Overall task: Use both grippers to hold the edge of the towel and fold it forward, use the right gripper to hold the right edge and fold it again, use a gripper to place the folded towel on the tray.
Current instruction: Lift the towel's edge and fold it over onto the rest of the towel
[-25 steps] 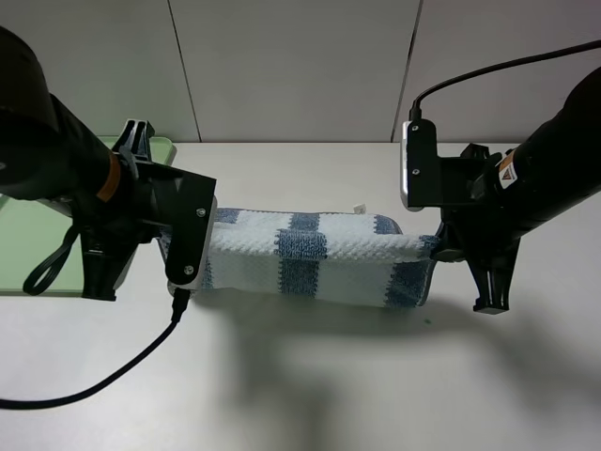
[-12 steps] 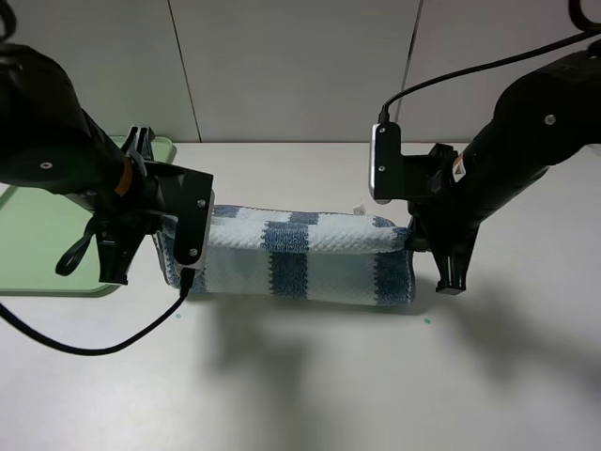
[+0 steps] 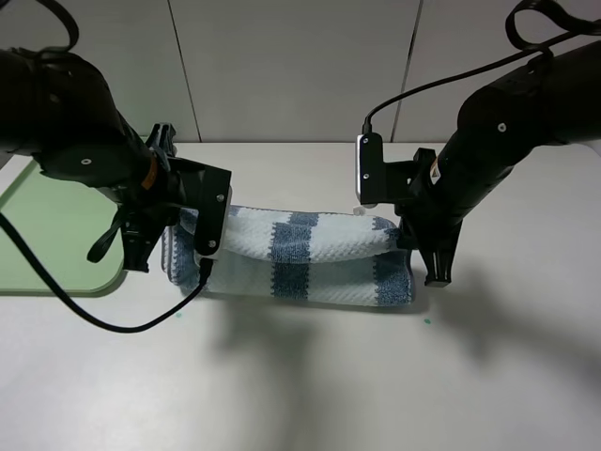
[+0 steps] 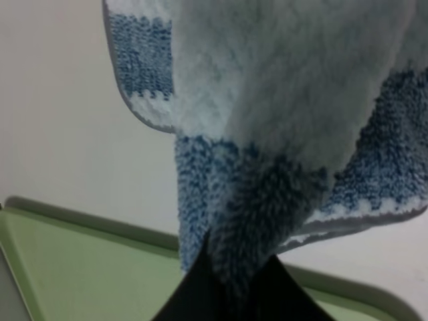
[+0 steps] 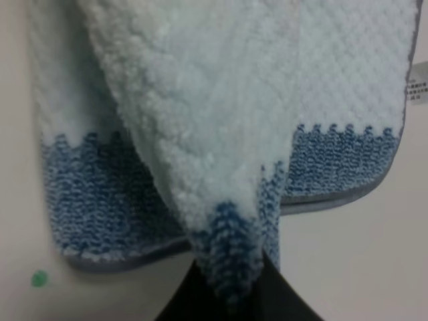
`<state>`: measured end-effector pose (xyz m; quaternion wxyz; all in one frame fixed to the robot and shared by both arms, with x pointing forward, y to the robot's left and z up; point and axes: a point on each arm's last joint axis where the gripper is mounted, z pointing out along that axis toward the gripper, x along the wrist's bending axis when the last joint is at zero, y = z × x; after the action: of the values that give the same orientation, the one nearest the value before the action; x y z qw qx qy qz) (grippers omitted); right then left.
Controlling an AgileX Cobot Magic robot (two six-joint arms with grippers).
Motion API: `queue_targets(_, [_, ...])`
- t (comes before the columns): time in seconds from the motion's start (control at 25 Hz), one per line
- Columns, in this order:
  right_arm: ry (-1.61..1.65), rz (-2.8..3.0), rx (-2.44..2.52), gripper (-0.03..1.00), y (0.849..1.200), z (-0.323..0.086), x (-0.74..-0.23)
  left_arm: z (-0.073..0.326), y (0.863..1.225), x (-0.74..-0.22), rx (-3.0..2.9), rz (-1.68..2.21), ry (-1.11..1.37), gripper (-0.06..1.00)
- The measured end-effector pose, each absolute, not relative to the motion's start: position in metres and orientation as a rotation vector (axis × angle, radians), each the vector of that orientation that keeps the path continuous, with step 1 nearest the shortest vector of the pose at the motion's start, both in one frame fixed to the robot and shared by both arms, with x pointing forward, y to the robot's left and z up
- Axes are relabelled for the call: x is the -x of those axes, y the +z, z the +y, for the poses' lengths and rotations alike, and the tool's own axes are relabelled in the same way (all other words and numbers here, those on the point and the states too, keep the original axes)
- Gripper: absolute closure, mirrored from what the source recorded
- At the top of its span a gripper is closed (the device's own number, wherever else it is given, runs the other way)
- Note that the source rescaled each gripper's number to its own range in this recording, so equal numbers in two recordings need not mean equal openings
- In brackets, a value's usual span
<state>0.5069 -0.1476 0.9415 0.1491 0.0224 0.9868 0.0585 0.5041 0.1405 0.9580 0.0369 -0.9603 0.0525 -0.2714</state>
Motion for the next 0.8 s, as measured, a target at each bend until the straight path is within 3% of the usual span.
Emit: queue_targets(0.8, [0.18,2.799,-0.208,0.97,0.943,-0.168,-0.521,0.136,0.948,-0.51,2.969,0.082,-0.818,0.94])
